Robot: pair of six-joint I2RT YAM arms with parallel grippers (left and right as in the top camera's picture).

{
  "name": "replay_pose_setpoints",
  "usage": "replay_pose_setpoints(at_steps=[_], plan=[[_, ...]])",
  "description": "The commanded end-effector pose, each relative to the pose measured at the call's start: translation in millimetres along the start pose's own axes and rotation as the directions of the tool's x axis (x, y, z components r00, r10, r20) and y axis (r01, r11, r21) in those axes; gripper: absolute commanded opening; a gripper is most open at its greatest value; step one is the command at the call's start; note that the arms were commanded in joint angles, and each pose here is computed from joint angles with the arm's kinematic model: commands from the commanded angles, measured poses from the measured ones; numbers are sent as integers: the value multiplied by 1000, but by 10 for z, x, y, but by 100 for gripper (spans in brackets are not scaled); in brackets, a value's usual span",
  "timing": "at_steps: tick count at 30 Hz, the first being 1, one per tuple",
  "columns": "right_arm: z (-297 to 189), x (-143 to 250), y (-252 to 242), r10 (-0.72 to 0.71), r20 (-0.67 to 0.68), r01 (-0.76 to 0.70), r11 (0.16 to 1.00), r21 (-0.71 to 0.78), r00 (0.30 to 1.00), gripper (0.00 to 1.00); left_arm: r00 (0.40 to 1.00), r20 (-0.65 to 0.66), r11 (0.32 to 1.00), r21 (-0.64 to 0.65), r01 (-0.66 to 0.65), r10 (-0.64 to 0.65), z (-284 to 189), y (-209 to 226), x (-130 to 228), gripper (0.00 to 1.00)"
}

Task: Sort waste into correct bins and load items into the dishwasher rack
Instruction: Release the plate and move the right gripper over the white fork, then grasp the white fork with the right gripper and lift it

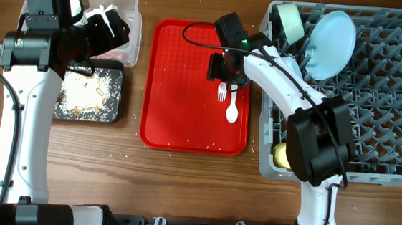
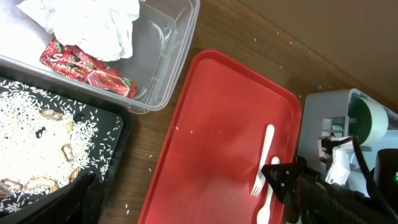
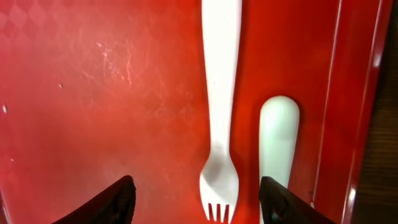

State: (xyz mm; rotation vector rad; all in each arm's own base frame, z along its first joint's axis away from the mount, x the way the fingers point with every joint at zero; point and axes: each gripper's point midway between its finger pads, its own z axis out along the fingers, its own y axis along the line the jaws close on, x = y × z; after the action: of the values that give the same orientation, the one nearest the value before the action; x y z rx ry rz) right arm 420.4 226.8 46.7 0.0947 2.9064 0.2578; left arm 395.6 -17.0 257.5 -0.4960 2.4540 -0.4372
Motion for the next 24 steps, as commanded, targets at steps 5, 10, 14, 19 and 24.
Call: replay_pose_setpoints(at_steps=[5,10,14,19,24], plan=[[120,93,-60,21,-39,-20,999,28,999,64,1000,8,1000,-13,-2,3,5,42,-35,100],[151,107,-29,-9,-35,9,1000,22,999,57,1000,8,1000,-13,-2,2,5,42,-35,100],[204,156,-29,-21,-39,22,999,23,999,55,1000,8,1000,-13,-2,3,5,42,-35,100],[304,233,-100,-10,-46,12,999,40,999,52,1000,8,1000,-13,-2,3,5,42,-35,100],[419,292,-163,-1,-40,3,999,49,999,45,1000,8,1000,-13,-2,3,5,42,-35,100]])
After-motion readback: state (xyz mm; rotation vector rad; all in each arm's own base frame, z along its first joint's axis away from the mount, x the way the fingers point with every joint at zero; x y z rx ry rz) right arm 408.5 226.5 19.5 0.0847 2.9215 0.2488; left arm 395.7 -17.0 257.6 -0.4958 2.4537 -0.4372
